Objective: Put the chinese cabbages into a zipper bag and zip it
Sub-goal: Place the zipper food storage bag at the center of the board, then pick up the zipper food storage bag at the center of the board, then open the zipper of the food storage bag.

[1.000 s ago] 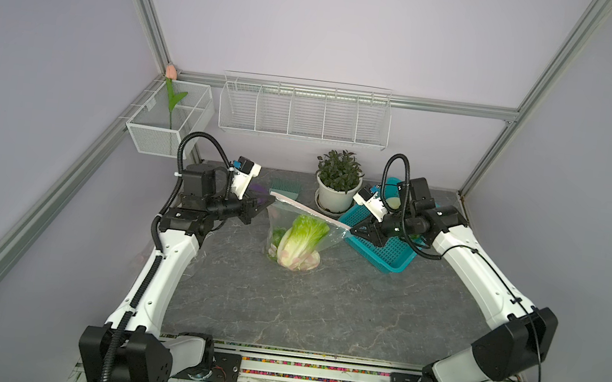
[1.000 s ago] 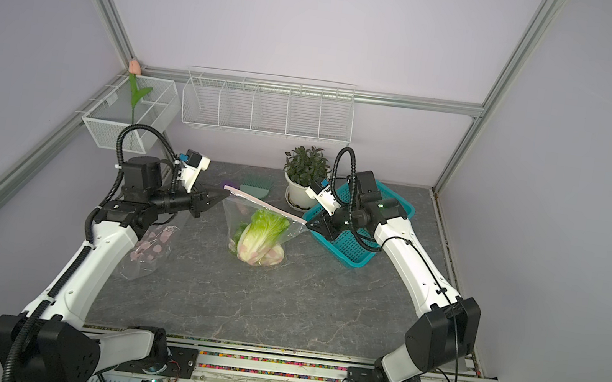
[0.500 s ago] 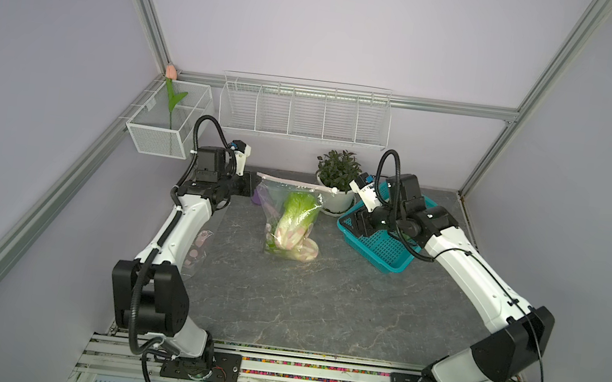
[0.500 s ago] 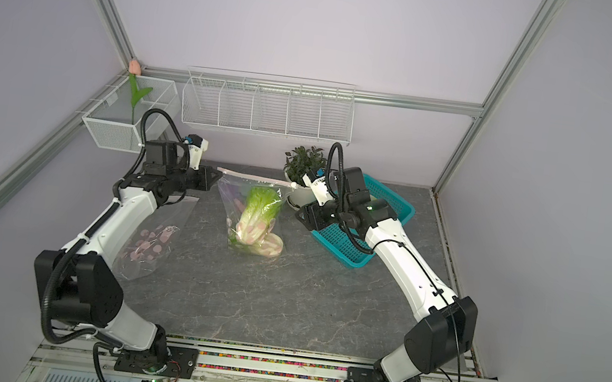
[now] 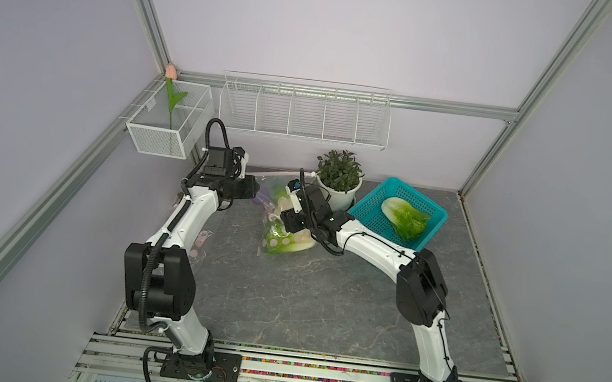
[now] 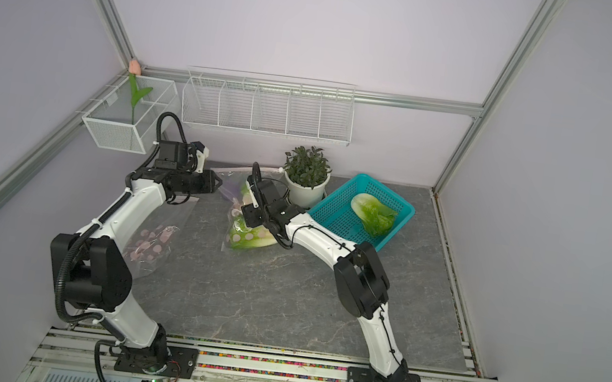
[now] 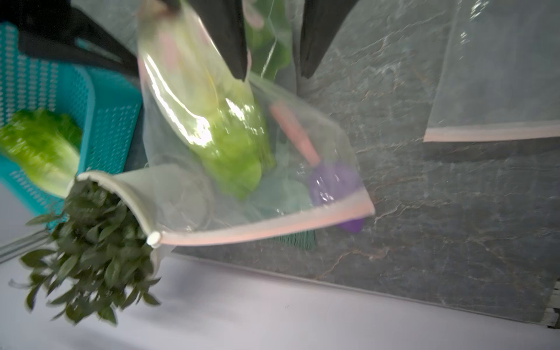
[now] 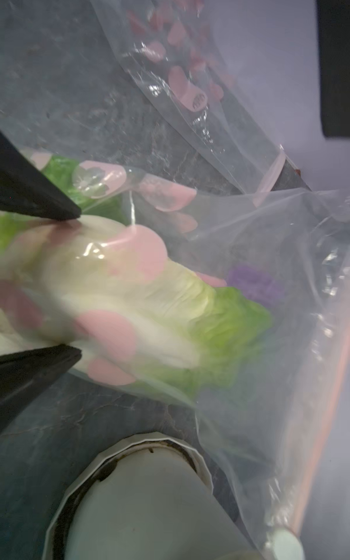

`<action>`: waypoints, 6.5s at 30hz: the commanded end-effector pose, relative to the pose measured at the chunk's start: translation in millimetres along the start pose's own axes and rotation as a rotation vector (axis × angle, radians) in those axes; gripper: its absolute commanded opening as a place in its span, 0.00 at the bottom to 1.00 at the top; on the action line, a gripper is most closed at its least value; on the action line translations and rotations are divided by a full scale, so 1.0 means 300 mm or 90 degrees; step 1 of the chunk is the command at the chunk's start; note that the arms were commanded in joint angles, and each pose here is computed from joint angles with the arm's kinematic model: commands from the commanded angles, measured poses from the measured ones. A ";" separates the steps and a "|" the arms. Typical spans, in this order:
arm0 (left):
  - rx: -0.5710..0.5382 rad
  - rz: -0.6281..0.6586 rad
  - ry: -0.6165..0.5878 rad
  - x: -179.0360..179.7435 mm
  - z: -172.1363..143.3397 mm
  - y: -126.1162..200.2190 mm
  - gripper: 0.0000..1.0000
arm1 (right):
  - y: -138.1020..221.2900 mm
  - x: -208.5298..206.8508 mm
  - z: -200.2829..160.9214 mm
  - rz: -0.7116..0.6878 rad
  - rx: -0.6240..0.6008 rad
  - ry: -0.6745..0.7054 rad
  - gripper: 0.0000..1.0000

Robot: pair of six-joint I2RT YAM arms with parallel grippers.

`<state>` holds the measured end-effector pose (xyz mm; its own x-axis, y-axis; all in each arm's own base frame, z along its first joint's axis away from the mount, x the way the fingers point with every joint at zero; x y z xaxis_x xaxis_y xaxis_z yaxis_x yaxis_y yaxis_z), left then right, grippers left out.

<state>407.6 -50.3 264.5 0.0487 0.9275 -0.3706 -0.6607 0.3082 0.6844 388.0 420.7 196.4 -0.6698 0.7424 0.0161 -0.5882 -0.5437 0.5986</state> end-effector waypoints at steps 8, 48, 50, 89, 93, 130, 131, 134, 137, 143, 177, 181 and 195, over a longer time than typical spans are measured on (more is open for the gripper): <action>-0.039 0.295 0.070 0.174 -0.167 0.272 0.51 | -0.058 0.018 -0.142 -0.013 0.106 -0.001 0.65; 0.180 0.466 0.039 0.453 -0.270 -0.062 0.00 | 0.479 -0.016 -0.135 0.103 -0.017 -0.090 0.62; 0.133 0.446 0.053 0.409 -0.229 0.005 0.00 | 0.500 -0.031 -0.135 0.099 -0.021 -0.099 0.61; 0.034 -0.306 -0.560 -0.790 -0.824 0.040 0.00 | 0.886 -0.513 -0.357 -0.016 0.049 -0.429 0.71; 0.069 -0.303 -0.556 -0.776 -0.856 0.017 0.00 | 0.880 -0.503 -0.343 0.016 0.071 -0.421 0.73; 0.069 -0.224 -0.412 -0.726 -0.700 0.240 0.57 | 0.804 -0.454 -0.120 0.014 -0.064 -0.157 0.07; 0.066 -0.230 -0.385 -0.708 -0.672 0.259 0.60 | 0.832 -0.454 -0.093 0.007 -0.081 -0.143 0.07; 0.038 -0.259 -0.289 -0.660 -0.580 0.319 0.62 | 0.916 -0.435 -0.019 0.004 -0.136 -0.116 0.07; -0.007 -0.287 -0.214 -0.640 -0.506 0.373 0.62 | 0.990 -0.375 0.035 0.013 -0.196 -0.068 0.07; -0.044 -0.295 -0.038 -0.631 -0.384 0.432 0.66 | 0.977 -0.157 -0.018 0.035 -0.288 0.112 0.07; -0.055 -0.376 0.355 -0.421 -0.399 0.273 0.38 | 0.733 0.158 -0.249 0.049 -0.304 0.132 0.11; -0.060 -0.384 0.357 -0.414 -0.402 0.259 0.25 | 0.736 0.157 -0.246 0.048 -0.307 0.128 0.12; -0.049 -0.391 0.164 -0.456 -0.381 0.238 0.00 | 0.822 0.130 -0.250 0.221 -0.179 -0.044 0.56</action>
<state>268.1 -176.8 278.0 0.1320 0.4317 -0.8923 -0.6524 0.7156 0.2496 186.1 300.1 266.0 -0.8242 0.5648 0.0416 -0.5345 -0.8000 0.2727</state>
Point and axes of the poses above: each gripper's point midway between its finger pads, its own y axis back along the fingers, its own x axis along the line the jaws close on, z = x × y, the point moved 7 cm from there along y, back along the fingers, and after that the axes turned 6 degrees about y, right-handed, at the moved point
